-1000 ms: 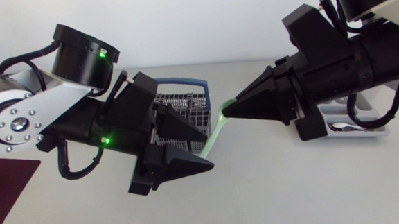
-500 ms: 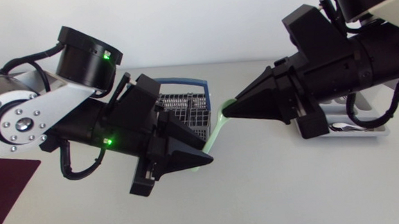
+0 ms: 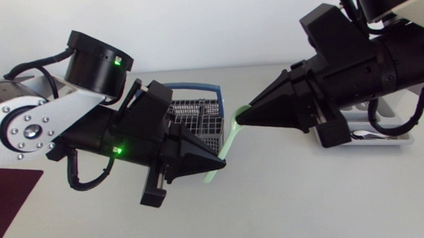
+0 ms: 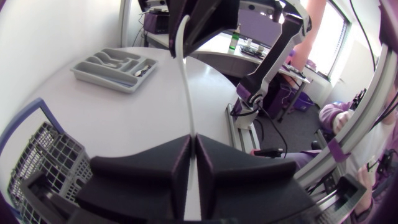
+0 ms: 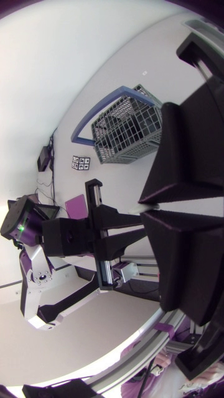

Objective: Transfer all utensils from the basket to the drawer tray.

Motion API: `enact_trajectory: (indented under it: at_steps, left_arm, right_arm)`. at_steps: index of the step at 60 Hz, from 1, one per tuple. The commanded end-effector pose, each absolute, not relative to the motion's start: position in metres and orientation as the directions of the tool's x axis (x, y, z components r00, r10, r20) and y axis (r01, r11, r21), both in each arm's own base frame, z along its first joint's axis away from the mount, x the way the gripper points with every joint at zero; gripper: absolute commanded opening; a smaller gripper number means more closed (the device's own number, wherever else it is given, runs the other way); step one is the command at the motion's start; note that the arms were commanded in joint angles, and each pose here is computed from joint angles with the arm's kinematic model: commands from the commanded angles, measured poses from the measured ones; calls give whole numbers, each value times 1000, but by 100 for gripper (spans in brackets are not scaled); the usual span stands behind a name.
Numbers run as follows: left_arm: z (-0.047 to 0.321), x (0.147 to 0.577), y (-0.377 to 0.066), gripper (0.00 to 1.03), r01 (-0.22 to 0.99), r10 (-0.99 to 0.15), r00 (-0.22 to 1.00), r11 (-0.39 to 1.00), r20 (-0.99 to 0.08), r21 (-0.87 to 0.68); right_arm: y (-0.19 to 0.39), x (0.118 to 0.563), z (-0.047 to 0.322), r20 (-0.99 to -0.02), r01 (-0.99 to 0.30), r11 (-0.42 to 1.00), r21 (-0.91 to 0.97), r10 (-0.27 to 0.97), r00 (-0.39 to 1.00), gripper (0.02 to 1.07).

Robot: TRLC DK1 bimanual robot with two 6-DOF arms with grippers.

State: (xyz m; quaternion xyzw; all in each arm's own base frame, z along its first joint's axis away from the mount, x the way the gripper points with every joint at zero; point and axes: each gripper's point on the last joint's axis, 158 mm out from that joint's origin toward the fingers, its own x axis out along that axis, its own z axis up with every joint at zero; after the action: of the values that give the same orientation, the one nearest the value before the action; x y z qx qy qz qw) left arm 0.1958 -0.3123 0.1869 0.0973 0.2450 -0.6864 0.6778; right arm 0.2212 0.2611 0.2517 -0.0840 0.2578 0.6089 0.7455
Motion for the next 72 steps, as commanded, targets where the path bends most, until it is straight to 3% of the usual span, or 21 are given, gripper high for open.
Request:
enact_trajectory:
  at_steps: [1,6,9,20,35,67,72]
  left_arm:
    - [186,193,-316,3,972,-881,-93,20,-464,-232]
    - [186,196,-318,3,972,-875,-75,44,-478,-232]
    - [184,200,-320,3,972,-867,-51,71,-496,-224]
    - [181,223,-324,3,968,-849,46,168,-526,-186]
    - [177,285,-329,3,899,-778,302,425,-551,-107]
    - [180,334,-335,3,779,-650,532,627,-543,13]
    - [182,340,-332,3,764,-639,553,644,-535,21]
  right_arm:
    - [260,231,253,-481,-943,273,190,863,153,45]
    - [257,241,255,-473,-929,314,196,860,191,70]
    - [254,247,256,-469,-921,333,203,859,208,74]
    - [247,266,258,-460,-884,400,241,849,258,74]
    - [243,291,255,-471,-825,481,295,825,313,74]
    - [266,341,231,-537,-739,560,374,781,320,72]
    - [269,350,227,-543,-723,569,392,778,318,63]
